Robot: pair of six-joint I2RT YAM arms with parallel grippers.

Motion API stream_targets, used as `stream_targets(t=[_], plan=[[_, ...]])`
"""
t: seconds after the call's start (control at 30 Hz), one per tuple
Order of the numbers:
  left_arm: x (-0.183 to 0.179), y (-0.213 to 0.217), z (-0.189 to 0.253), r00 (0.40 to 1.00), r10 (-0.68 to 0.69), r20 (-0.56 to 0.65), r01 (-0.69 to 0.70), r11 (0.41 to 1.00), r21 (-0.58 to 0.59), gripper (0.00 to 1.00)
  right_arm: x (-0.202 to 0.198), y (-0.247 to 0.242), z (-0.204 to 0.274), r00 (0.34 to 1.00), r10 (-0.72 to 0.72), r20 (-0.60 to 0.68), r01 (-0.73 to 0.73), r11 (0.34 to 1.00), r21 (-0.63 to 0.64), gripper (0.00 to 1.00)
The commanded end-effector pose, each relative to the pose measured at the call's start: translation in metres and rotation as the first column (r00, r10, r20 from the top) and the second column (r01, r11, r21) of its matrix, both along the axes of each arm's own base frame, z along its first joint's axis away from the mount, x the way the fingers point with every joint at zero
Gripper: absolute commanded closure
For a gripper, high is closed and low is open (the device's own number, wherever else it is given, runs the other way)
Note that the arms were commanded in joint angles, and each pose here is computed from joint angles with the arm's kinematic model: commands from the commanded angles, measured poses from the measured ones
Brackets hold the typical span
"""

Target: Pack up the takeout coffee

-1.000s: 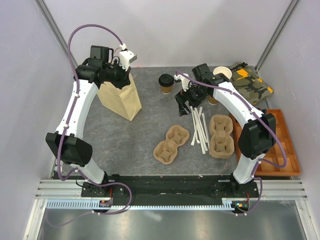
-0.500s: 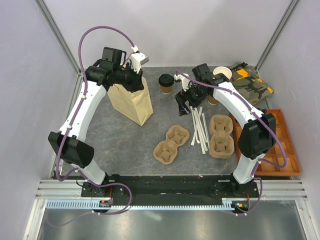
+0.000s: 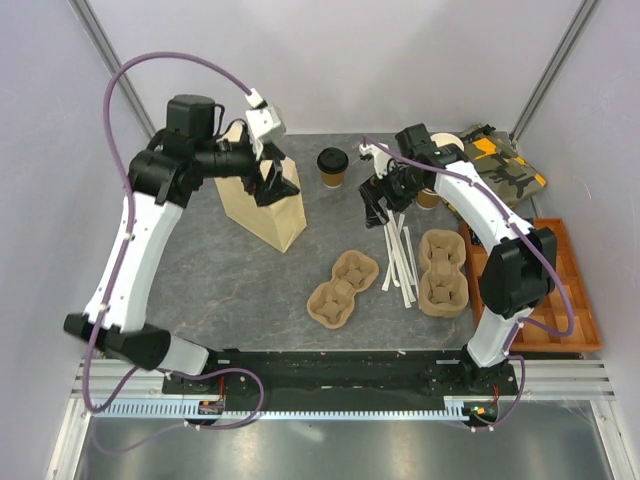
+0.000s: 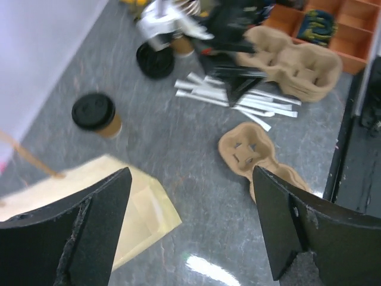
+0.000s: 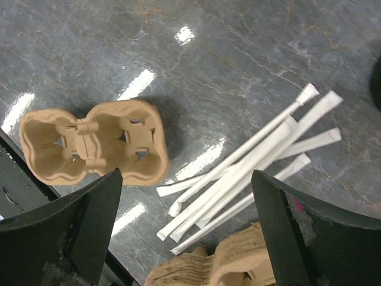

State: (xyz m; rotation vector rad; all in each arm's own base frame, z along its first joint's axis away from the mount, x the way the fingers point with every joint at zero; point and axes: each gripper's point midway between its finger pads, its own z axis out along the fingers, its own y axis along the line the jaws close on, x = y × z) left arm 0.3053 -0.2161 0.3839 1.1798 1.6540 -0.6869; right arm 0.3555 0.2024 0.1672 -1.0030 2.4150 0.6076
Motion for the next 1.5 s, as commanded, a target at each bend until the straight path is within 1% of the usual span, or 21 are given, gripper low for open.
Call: stream_targets(t=[0.0, 0.03, 0.1, 0.13, 0.2, 0.23, 0.33, 0.37, 0.43, 0.47, 0.53, 0.57, 0.6, 0.67, 0.7, 0.73, 0.8, 0.83, 1.03, 1.2, 1.47], plan=[[-0.070, -0.025, -0.011, 0.936, -0.321, 0.148, 0.311, 0.947, 0.084, 0.11, 0.003, -0.012, 0.027, 0.998, -0.035, 0.049, 0.033, 0.999, 0.043, 0.02], [-0.090, -0.041, -0.022, 0.904, -0.404, 0.142, 0.391, 0.914, 0.111, 0.11, 0.004, -0.017, 0.026, 0.998, -0.046, 0.044, 0.044, 0.998, 0.042, 0.02], [-0.105, -0.053, -0.054, 0.875, -0.472, 0.104, 0.450, 0.875, 0.180, 0.14, 0.005, -0.022, 0.026, 0.998, -0.058, 0.040, 0.057, 0.997, 0.043, 0.02], [-0.120, -0.067, -0.063, 0.842, -0.532, 0.092, 0.509, 0.839, 0.194, 0.15, 0.007, -0.026, 0.027, 0.997, -0.069, 0.042, 0.067, 0.997, 0.044, 0.02], [-0.125, -0.084, -0.086, 0.807, -0.589, 0.045, 0.570, 0.796, 0.204, 0.18, 0.009, -0.031, 0.029, 0.995, -0.085, 0.045, 0.083, 0.995, 0.047, 0.02], [-0.128, -0.094, -0.091, 0.783, -0.621, 0.044, 0.602, 0.773, 0.200, 0.19, 0.011, -0.038, 0.032, 0.992, -0.113, 0.047, 0.111, 0.992, 0.052, 0.02], [-0.125, -0.118, -0.115, 0.714, -0.698, 0.050, 0.681, 0.709, 0.183, 0.23, 0.018, -0.054, 0.045, 0.981, -0.180, 0.064, 0.176, 0.982, 0.072, 0.02], [-0.117, -0.130, -0.117, 0.700, -0.707, 0.098, 0.686, 0.705, 0.180, 0.23, 0.022, -0.059, 0.052, 0.977, -0.200, 0.077, 0.194, 0.978, 0.081, 0.02], [-0.109, -0.145, -0.139, 0.664, -0.738, 0.119, 0.714, 0.673, 0.191, 0.26, 0.025, -0.072, 0.064, 0.965, -0.243, 0.100, 0.235, 0.968, 0.093, 0.02], [-0.102, -0.153, -0.142, 0.639, -0.750, 0.171, 0.721, 0.661, 0.207, 0.27, 0.027, -0.075, 0.070, 0.959, -0.260, 0.115, 0.249, 0.963, 0.098, 0.02], [-0.092, -0.165, -0.167, 0.617, -0.772, 0.153, 0.742, 0.635, 0.216, 0.30, 0.028, -0.086, 0.082, 0.945, -0.295, 0.141, 0.282, 0.954, 0.105, 0.02], [-0.085, -0.172, -0.171, 0.599, -0.779, 0.184, 0.745, 0.627, 0.228, 0.30, 0.028, -0.088, 0.090, 0.938, -0.310, 0.155, 0.293, 0.949, 0.120, 0.02], [-0.079, -0.178, -0.193, 0.597, -0.787, 0.152, 0.752, 0.616, 0.234, 0.30, 0.029, -0.091, 0.096, 0.933, -0.320, 0.166, 0.302, 0.945, 0.128, 0.02], [-0.067, -0.188, -0.205, 0.582, -0.797, 0.161, 0.756, 0.604, 0.254, 0.31, 0.027, -0.092, 0.111, 0.924, -0.331, 0.193, 0.304, 0.940, 0.158, 0.02], [-0.064, -0.191, -0.214, 0.582, -0.800, 0.147, 0.759, 0.599, 0.257, 0.31, 0.024, -0.091, 0.117, 0.922, -0.330, 0.205, 0.298, 0.939, 0.171, 0.02], [-0.059, -0.195, -0.233, 0.585, -0.804, 0.109, 0.764, 0.591, 0.259, 0.32, 0.023, -0.091, 0.120, 0.921, -0.327, 0.211, 0.293, 0.939, 0.179, 0.02], [-0.050, -0.201, -0.243, 0.579, -0.808, 0.112, 0.762, 0.585, 0.279, 0.33, 0.019, -0.090, 0.124, 0.921, -0.322, 0.219, 0.284, 0.940, 0.190, 0.02], [-0.047, -0.202, -0.260, 0.580, -0.811, 0.081, 0.767, 0.577, 0.282, 0.34, 0.018, -0.090, 0.125, 0.921, -0.320, 0.220, 0.281, 0.940, 0.193, 0.02], [-0.020, -0.200, -0.287, 0.608, -0.793, 0.045, 0.747, 0.590, 0.306, 0.35, 0.007, -0.088, 0.129, 0.928, -0.297, 0.224, 0.251, 0.944, 0.213, 0.02], [-0.012, -0.186, -0.311, 0.607, -0.795, -0.012, 0.746, 0.564, 0.354, 0.33, 0.002, -0.084, 0.130, 0.935, -0.279, 0.217, 0.231, 0.947, 0.223, 0.02], [-0.007, -0.171, -0.327, 0.608, -0.789, -0.083, 0.739, 0.525, 0.422, 0.34, 0.003, -0.081, 0.129, 0.941, -0.268, 0.207, 0.219, 0.947, 0.234, 0.02]])
